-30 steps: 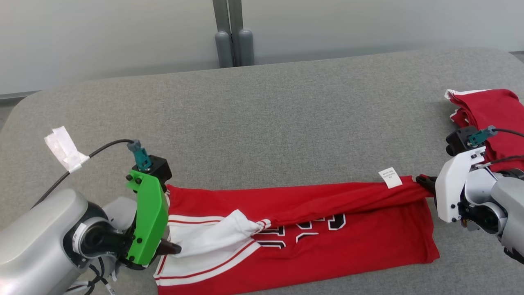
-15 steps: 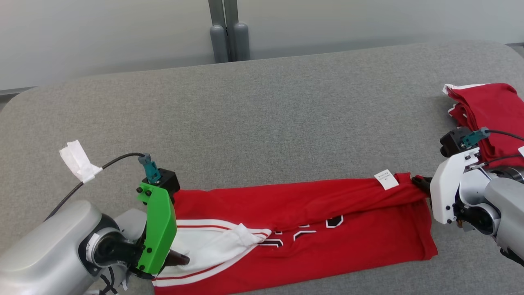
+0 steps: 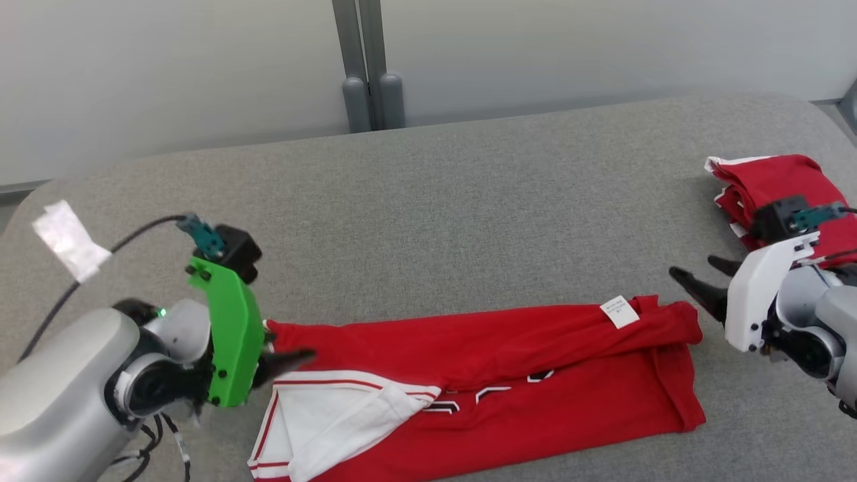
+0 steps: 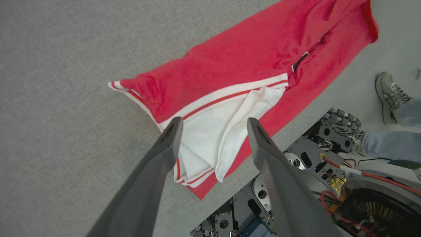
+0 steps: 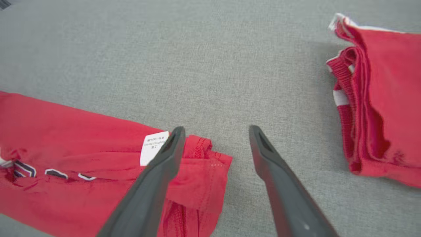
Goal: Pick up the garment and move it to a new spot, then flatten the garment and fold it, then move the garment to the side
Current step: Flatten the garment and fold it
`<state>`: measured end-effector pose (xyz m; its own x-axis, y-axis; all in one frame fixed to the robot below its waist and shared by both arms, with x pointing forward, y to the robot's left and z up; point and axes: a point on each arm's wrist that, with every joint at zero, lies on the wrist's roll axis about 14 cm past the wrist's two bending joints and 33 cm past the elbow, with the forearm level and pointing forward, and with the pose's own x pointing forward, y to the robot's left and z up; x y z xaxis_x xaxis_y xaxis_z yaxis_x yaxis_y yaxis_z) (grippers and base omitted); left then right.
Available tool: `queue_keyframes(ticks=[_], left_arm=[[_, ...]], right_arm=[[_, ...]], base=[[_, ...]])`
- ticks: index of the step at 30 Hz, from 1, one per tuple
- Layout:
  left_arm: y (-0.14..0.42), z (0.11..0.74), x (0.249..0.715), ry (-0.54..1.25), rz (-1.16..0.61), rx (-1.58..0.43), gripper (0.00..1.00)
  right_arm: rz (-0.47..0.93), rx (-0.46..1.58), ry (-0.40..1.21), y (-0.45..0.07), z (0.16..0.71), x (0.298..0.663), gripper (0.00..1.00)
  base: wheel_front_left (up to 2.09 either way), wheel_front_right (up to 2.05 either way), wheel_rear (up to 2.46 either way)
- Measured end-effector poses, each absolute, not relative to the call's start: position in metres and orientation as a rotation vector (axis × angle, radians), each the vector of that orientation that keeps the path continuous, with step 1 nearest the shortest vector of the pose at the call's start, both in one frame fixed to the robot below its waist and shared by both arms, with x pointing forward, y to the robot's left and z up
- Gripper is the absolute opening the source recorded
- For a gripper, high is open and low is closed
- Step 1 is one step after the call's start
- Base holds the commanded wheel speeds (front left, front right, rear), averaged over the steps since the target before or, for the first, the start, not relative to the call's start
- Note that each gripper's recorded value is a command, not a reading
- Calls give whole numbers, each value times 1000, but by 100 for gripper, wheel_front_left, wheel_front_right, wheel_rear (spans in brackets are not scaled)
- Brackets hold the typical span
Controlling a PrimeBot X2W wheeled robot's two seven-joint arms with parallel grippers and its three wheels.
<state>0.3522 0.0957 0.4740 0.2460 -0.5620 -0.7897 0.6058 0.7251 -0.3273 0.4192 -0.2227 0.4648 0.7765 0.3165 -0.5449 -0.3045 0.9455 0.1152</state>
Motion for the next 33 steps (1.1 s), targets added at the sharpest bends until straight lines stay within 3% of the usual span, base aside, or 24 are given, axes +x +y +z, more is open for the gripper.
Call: queue_keyframes(ticks=[5,15,23,33], left_arm=[[104,532,399,620,-691,30,100],[162,575,408,87,-341,-58,100],[184,561,379,-66,-128,-75,100],[182,543,353,-104,20,-161,100]], right_arm=[[295,123,279,-229,523,437,100],[167,252,-47,-256,577,445,100],[97,270,-132,-246,552,406,100],[22,278,-45,-239,502,364,100]], base=[[0,0,0],[0,0,0],[0,0,0],[0,0,0]])
